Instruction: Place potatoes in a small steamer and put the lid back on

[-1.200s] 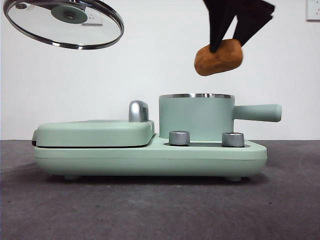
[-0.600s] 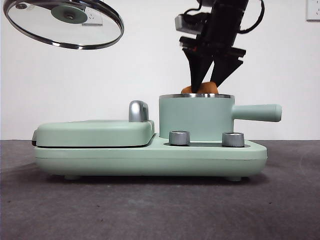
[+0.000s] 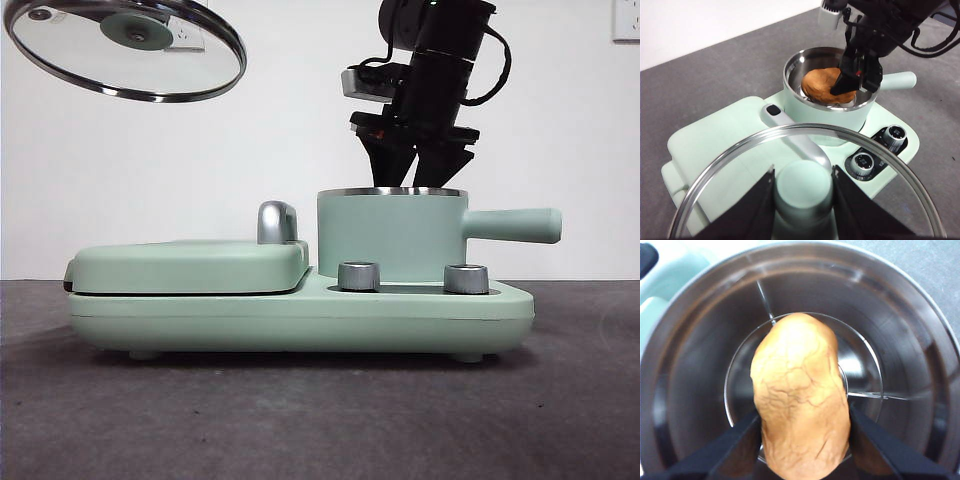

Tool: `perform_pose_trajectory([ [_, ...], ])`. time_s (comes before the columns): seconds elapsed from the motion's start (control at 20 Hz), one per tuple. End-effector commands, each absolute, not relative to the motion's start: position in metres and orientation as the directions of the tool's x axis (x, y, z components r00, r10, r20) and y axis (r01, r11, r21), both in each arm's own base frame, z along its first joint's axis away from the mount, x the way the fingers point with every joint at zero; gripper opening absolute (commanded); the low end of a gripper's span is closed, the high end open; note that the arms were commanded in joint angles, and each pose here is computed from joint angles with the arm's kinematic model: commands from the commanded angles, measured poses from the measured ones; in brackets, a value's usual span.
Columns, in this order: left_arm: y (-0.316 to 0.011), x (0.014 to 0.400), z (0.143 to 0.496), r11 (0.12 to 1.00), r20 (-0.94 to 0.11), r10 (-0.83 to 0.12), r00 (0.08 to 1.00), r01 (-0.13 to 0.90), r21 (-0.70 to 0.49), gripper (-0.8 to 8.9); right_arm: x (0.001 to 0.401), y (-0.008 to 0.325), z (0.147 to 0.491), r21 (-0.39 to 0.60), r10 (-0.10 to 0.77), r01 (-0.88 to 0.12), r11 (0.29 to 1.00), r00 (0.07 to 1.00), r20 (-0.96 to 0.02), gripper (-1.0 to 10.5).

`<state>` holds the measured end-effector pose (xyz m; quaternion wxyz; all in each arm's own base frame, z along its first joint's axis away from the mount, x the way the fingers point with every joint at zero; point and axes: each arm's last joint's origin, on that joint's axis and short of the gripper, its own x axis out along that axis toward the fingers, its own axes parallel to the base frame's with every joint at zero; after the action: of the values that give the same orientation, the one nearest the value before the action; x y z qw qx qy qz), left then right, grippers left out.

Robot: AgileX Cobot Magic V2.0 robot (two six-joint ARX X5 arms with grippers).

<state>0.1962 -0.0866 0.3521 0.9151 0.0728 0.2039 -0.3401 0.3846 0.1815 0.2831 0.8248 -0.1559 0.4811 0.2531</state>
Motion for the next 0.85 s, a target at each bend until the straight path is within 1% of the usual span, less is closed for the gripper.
perform_pose_trajectory([
  [0.05, -0.087, 0.196, 0.360, 0.756, -0.392, -0.601, 0.697, 0.654, 0.004, 0.10, 0.391, 0.187, 0.274, -0.013, 0.265, -0.576, 0.818, 0.396, -0.879, 3.3],
  [0.1, -0.087, 0.196, 0.360, 0.756, -0.392, -0.601, 0.697, 0.654, 0.004, 0.10, 0.391, 0.187, 0.274, -0.012, 0.265, -0.576, 0.817, 0.395, -0.880, 3.5],
  [0.25, -0.087, 0.196, 0.360, 0.756, -0.390, -0.601, 0.698, 0.654, 0.005, 0.10, 0.388, 0.186, 0.281, -0.012, 0.270, -0.574, 0.819, 0.403, -0.875, 3.5],
  [0.45, -0.087, 0.196, 0.360, 0.756, -0.390, -0.601, 0.698, 0.654, 0.005, 0.10, 0.372, 0.179, 0.319, -0.016, 0.315, -0.564, 0.825, 0.484, -0.816, 3.5],
  [0.55, -0.087, 0.196, 0.360, 0.756, -0.391, -0.601, 0.698, 0.654, 0.005, 0.10, 0.357, 0.172, 0.346, -0.006, 0.343, -0.551, 0.835, 0.529, -0.777, 3.5],
  [0.65, -0.087, 0.196, 0.359, 0.756, -0.395, -0.600, 0.695, 0.655, 0.003, 0.10, 0.337, 0.165, 0.371, 0.049, 0.389, -0.535, 0.843, 0.545, -0.742, 3.5],
  [0.7, -0.087, 0.195, 0.358, 0.756, -0.406, -0.598, 0.690, 0.655, -0.001, 0.10, 0.326, 0.164, 0.381, 0.053, 0.397, -0.533, 0.845, 0.556, -0.730, 3.5],
  [0.85, -0.086, 0.194, 0.355, 0.756, -0.436, -0.593, 0.677, 0.655, -0.012, 0.10, 0.298, 0.165, 0.390, 0.051, 0.433, -0.555, 0.830, 0.583, -0.688, 3.5],
])
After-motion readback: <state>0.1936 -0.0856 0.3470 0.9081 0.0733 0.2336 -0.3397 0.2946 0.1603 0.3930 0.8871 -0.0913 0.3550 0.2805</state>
